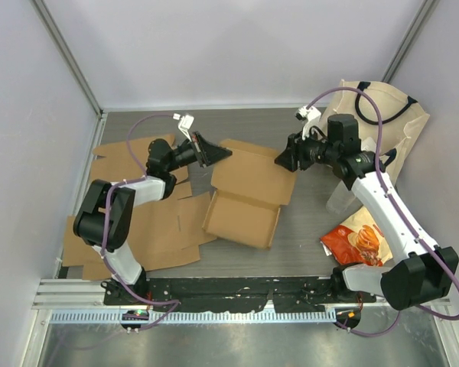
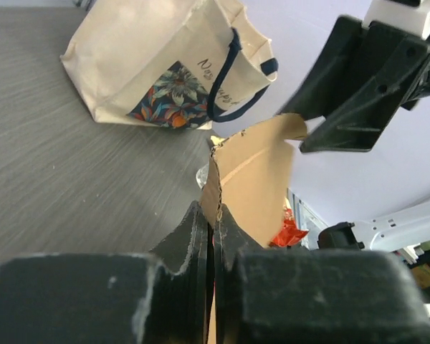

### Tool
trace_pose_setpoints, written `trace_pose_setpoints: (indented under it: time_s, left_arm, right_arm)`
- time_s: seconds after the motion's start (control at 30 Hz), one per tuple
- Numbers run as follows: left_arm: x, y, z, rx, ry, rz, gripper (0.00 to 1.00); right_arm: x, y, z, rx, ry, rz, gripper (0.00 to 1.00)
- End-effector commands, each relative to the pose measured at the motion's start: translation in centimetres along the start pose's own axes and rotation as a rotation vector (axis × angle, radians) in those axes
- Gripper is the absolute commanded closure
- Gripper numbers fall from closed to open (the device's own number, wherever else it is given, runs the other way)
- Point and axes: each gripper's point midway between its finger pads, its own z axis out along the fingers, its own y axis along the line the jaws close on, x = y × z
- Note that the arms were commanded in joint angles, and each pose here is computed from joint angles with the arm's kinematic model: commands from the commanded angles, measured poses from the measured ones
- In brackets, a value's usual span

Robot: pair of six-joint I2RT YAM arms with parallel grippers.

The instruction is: Fold the paper box

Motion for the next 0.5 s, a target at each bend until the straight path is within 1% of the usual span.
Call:
trace_pose_setpoints:
  time_s: [0.0, 0.03, 0.07, 0.13, 0.17, 0.23, 0.3, 0.37, 0.4, 0.43, 0.47]
  left_arm:
    - [0.2, 1.0, 0.5, -0.143, -0.065, 0.062, 0.98]
    - [0.5, 1.7, 0.2, -0.191, -0.067, 0.095, 1.0]
    - [0.2, 2.4, -0.3, -0.263, -0.089, 0.092, 1.0]
    - [0.3, 2.9, -1.2, -0.312, -0.1, 0.129, 1.0]
    - [0.0, 3.2, -1.4, -0.339, -0.119, 0.139, 1.0]
    - [0.2, 3.1, -1.8, -0.346, -0.121, 0.161, 1.0]
    - [-0.2, 2.4, -1.5, -0.33, -0.133, 0.186, 1.0]
    - [-0.1, 2.1, -1.2, -0.309, -0.123, 0.189, 1.0]
    - [-0.2, 1.6, -0.8, -0.279, -0.11, 0.191, 1.0]
    - [-0.1, 1.4, -0.7, -0.269, -0.106, 0.19, 1.0]
    - [0.0, 1.3, -0.6, -0.259, -0.101, 0.188, 1.0]
  right_arm:
    - [-1.2, -7.3, -2.8, 0.54, -0.096, 0.308, 0.42]
    - [1.0, -7.8, -4.5, 0.644, -0.027, 0.38, 0.37]
    - [1.4, -8.7, -6.2, 0.756, -0.021, 0.409, 0.34]
    - [3.7, -7.9, -9.1, 0.857, 0.041, 0.472, 0.32]
    - [4.8, -8.2, -10.6, 0.943, 0.048, 0.485, 0.32]
    - [6.1, -6.6, -12.0, 0.95, 0.034, 0.55, 0.32]
    - [8.5, -5.5, -12.2, 0.957, 0.071, 0.612, 0.34]
    - [11.6, -3.2, -11.3, 0.899, 0.152, 0.666, 0.44]
    - [12.7, -2.3, -10.8, 0.871, 0.181, 0.683, 0.53]
    - [14.8, -1.3, -10.0, 0.852, 0.228, 0.73, 0.73]
    - [15.7, 0.3, -9.0, 0.796, 0.263, 0.714, 0.77]
